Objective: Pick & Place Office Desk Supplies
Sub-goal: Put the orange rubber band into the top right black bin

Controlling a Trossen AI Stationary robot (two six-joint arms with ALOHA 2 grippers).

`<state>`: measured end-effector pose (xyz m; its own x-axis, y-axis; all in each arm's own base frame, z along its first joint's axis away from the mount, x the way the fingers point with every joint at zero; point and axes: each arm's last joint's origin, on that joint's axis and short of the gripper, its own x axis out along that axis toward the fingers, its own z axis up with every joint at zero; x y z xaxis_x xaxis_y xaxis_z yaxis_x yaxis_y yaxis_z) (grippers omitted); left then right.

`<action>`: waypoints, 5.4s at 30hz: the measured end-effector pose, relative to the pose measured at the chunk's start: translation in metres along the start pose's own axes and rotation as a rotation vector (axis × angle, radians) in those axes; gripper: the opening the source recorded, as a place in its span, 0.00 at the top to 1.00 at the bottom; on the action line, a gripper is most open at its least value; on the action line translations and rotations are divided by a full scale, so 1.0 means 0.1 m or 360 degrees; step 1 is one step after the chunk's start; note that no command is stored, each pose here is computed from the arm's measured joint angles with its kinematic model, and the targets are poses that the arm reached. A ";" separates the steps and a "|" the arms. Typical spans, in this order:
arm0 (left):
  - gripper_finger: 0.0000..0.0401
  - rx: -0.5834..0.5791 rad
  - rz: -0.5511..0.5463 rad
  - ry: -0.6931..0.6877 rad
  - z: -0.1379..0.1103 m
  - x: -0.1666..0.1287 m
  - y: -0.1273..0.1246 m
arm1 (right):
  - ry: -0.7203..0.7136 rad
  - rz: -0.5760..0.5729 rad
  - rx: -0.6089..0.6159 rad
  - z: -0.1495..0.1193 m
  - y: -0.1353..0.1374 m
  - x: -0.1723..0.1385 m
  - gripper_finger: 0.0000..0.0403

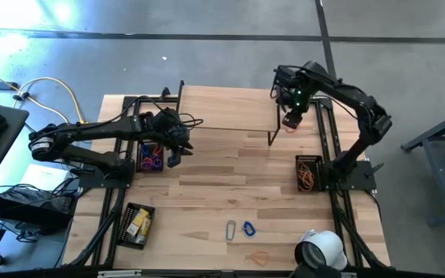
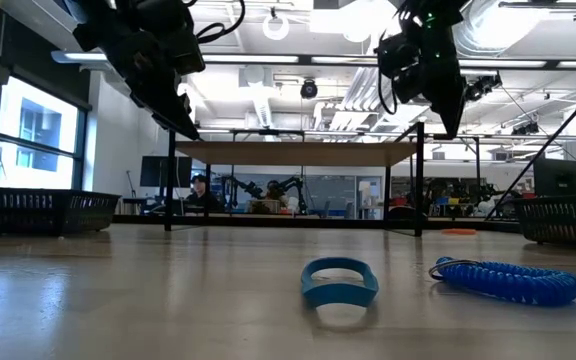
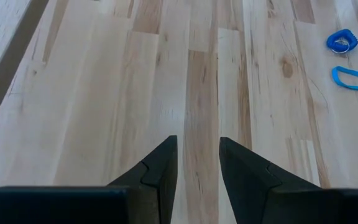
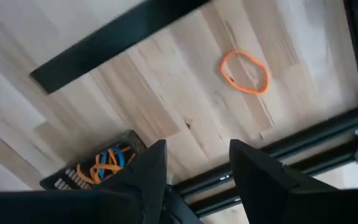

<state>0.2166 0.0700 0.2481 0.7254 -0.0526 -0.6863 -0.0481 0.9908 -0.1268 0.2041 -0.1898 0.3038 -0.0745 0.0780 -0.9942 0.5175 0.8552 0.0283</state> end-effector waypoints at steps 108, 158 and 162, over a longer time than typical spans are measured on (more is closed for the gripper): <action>0.71 0.0164 0.0002 0.0027 -0.02 0.00 0.00 | -0.1211 -0.0429 0.1093 -0.88 0.61 1.70 0.59; 0.71 0.0168 0.0002 0.0027 -0.02 0.00 0.00 | -0.1492 -0.0523 0.1897 -0.69 0.23 2.13 0.59; 0.71 0.0167 0.0001 0.0027 -0.02 0.00 0.00 | -0.1513 -0.0563 0.1908 -0.68 0.22 2.12 0.59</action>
<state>0.2155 0.0698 0.2469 0.7137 -0.0532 -0.6984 0.0244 0.9984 -0.0511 0.1415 -0.1192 0.1003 -0.0293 -0.7642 -0.6443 0.9744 -0.1656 0.1521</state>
